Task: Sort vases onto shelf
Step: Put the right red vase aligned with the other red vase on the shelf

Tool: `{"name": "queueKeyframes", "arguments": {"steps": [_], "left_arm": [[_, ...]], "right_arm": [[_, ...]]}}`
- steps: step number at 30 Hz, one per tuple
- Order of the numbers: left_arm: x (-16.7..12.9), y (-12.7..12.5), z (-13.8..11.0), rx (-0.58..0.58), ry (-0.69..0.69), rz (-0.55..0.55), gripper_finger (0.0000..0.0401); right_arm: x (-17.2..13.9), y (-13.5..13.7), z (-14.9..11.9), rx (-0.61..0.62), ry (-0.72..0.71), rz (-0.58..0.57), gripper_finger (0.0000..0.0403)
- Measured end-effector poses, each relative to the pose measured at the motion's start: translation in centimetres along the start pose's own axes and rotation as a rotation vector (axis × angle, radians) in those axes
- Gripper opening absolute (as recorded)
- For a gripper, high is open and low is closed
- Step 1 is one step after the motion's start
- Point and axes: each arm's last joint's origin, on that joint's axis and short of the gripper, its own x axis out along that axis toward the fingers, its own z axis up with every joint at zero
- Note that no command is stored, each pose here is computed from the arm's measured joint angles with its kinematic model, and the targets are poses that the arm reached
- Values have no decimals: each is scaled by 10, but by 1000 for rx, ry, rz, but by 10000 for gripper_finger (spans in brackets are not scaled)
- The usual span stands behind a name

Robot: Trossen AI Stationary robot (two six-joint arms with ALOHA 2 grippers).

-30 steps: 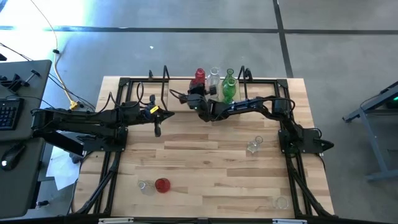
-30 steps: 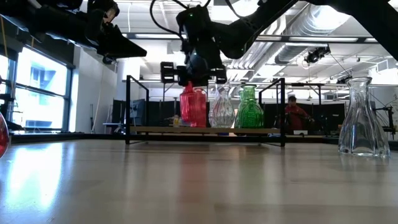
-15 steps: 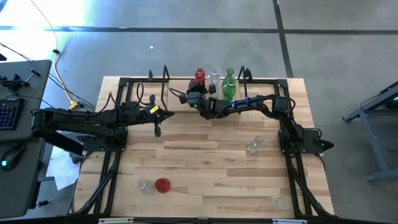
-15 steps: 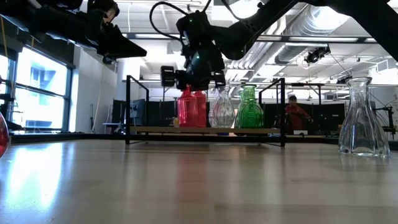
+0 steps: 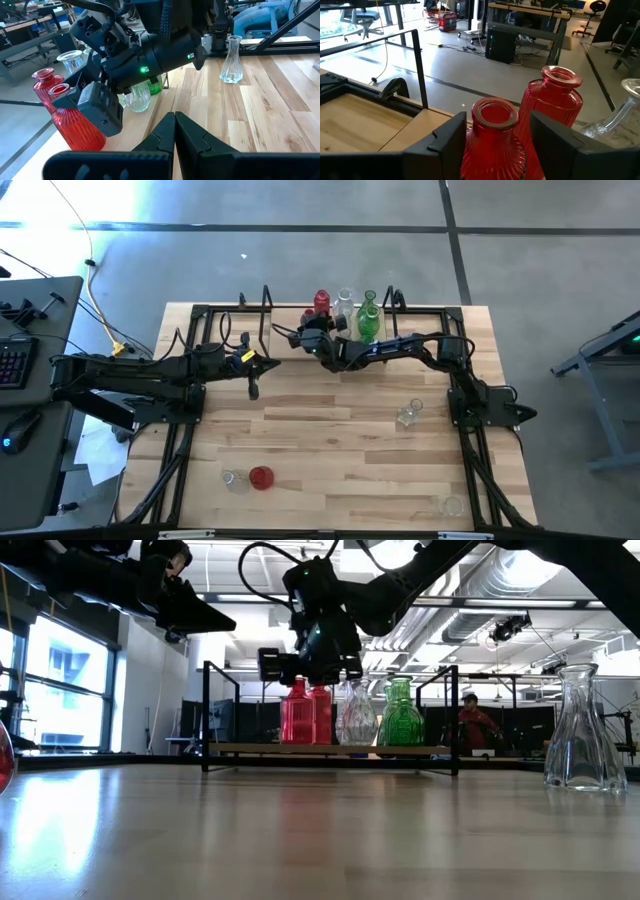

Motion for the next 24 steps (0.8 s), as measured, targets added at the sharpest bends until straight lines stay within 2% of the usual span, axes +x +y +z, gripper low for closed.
{"name": "queueKeyframes", "arguments": {"steps": [5, 16, 24], "left_arm": [[0, 0, 0, 0, 0, 0, 0], [0, 0, 0, 0, 0, 0, 0], [0, 0, 0, 0, 0, 0, 0]], "right_arm": [[0, 1, 3, -19, 12, -2, 197], [-2, 6, 38, -151, 94, -22, 197], [-10, 12, 60, -171, 108, 1, 197]]}}
